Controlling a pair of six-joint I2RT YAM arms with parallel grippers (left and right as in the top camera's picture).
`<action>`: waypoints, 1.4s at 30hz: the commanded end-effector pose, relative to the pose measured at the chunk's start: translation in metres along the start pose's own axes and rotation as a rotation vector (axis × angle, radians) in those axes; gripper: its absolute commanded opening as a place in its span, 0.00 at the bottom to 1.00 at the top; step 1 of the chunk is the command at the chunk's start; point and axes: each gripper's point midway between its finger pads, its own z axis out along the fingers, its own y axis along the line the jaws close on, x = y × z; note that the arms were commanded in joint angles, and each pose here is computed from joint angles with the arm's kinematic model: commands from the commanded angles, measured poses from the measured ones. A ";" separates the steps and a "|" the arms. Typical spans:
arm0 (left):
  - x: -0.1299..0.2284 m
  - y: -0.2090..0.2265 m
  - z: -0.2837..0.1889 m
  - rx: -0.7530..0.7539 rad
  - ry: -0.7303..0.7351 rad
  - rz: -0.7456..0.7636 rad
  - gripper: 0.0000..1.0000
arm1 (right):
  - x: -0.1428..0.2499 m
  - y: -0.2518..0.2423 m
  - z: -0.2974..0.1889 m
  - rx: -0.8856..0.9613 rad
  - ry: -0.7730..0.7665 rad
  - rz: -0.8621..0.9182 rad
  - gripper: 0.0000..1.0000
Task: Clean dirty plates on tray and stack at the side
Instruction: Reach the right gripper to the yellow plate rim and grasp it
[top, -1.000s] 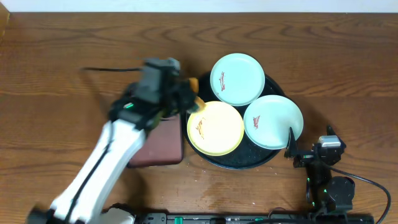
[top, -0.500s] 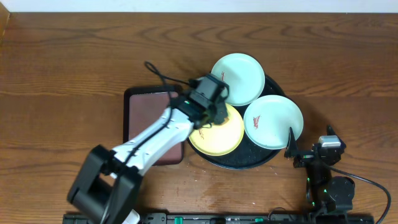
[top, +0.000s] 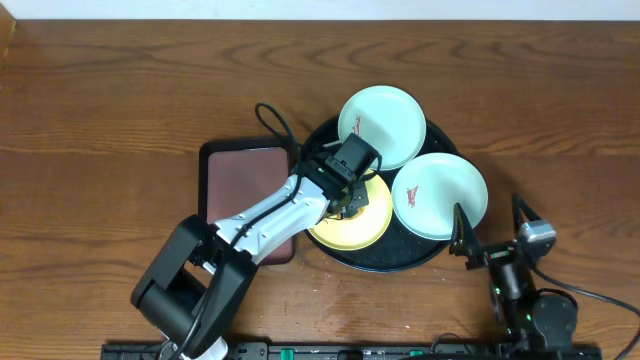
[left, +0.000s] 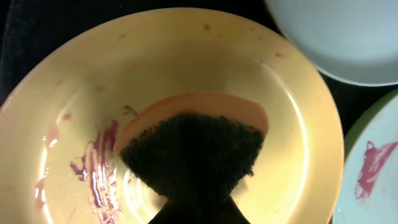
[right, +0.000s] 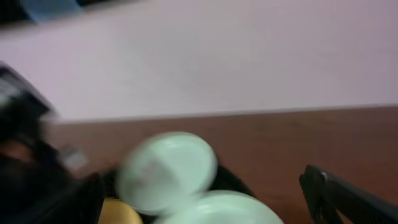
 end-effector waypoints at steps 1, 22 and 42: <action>-0.001 0.009 0.002 -0.036 -0.007 0.013 0.08 | -0.023 0.033 -0.004 -0.179 -0.068 0.068 0.99; -0.001 0.009 0.002 -0.038 -0.006 0.045 0.07 | -0.072 0.072 0.095 -0.417 0.746 0.052 0.99; -0.003 0.007 0.002 -0.030 -0.013 0.045 0.07 | 0.125 0.068 0.143 -0.436 1.207 0.140 0.27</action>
